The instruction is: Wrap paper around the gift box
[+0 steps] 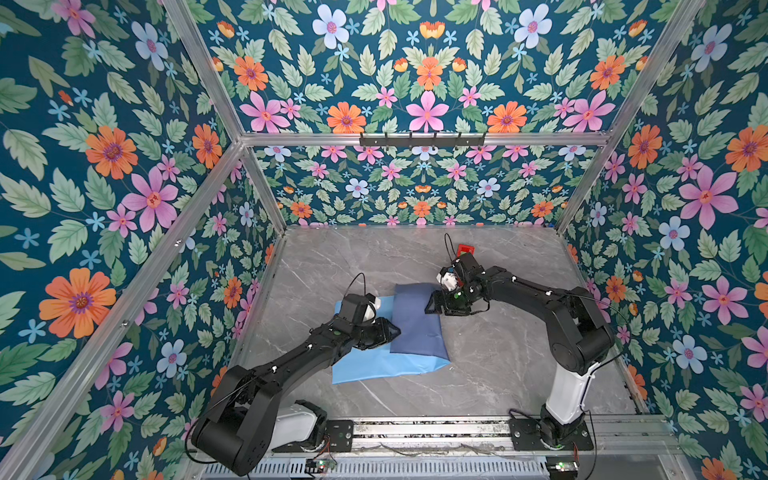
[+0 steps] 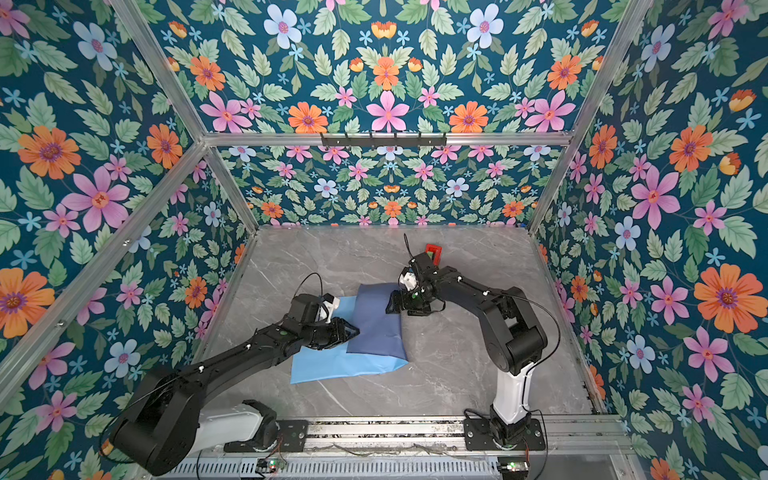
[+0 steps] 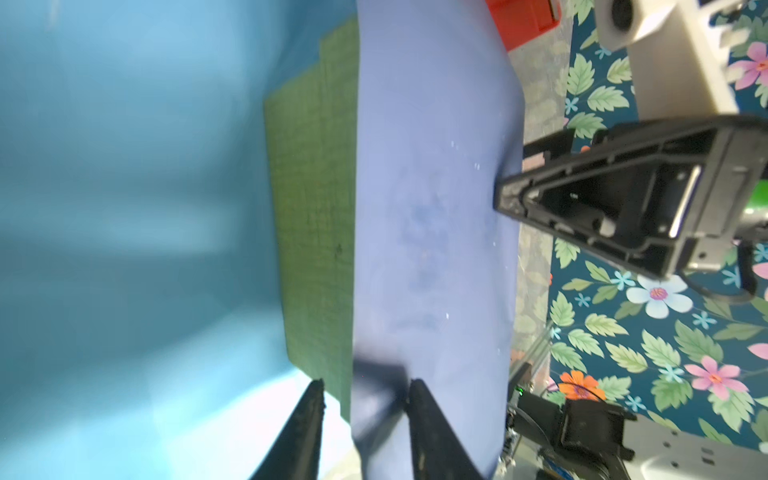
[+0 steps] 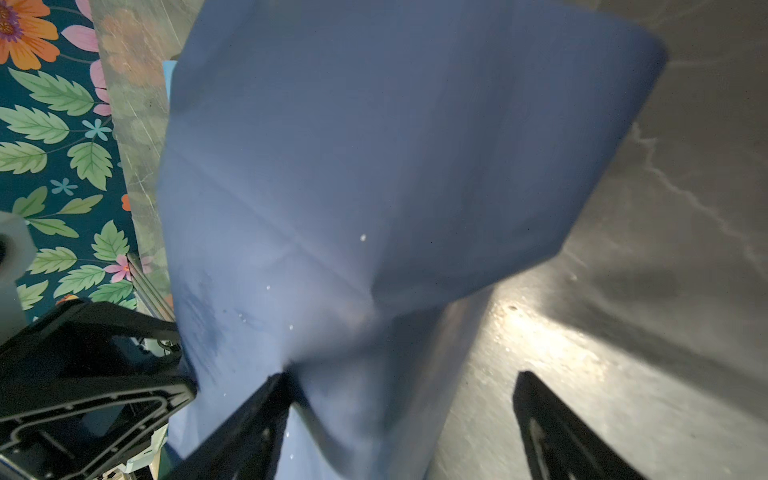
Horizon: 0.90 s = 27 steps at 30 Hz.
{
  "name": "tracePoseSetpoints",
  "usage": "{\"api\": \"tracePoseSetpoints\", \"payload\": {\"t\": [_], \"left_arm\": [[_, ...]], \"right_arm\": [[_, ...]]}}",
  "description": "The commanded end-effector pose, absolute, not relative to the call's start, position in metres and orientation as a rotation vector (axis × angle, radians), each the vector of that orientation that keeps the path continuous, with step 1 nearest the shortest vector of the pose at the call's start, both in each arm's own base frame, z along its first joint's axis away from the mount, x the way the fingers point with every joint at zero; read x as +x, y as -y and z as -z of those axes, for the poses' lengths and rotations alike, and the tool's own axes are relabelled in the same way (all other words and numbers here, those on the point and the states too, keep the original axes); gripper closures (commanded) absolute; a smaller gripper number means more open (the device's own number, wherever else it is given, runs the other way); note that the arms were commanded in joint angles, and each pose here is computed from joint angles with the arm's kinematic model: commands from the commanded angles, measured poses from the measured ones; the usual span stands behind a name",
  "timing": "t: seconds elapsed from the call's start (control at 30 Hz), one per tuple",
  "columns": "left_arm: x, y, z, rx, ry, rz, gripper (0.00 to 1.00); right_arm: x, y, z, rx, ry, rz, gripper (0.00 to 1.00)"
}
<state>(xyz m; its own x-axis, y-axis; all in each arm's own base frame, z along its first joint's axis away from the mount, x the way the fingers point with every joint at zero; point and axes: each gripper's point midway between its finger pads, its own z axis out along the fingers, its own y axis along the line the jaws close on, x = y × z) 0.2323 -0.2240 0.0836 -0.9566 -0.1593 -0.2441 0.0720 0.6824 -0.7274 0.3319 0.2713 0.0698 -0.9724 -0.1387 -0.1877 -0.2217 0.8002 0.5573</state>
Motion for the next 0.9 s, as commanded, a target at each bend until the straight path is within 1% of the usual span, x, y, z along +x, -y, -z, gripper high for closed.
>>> {"api": "tracePoseSetpoints", "payload": {"t": [0.0,0.17,0.47,0.73,0.87], "left_arm": [[0.216,0.228,-0.085,-0.061,-2.646,1.231,0.7],[0.205,0.228,-0.088,-0.06,-2.652,1.282,0.77],[0.197,0.232,-0.09,-0.079,-2.638,1.365,0.89],[0.19,0.234,-0.091,-0.095,-2.632,1.405,0.97],[0.187,0.236,-0.092,-0.106,-2.622,1.433,0.99]], "right_arm": [[0.328,-0.256,-0.057,-0.265,-2.912,-0.782,0.15],[0.329,-0.257,-0.06,-0.249,-2.904,-0.789,0.15],[0.329,-0.258,-0.065,-0.23,-2.891,-0.8,0.15],[0.328,-0.263,-0.073,-0.223,-2.876,-0.859,0.14],[0.327,-0.266,-0.075,-0.222,-2.874,-0.892,0.14]]}}
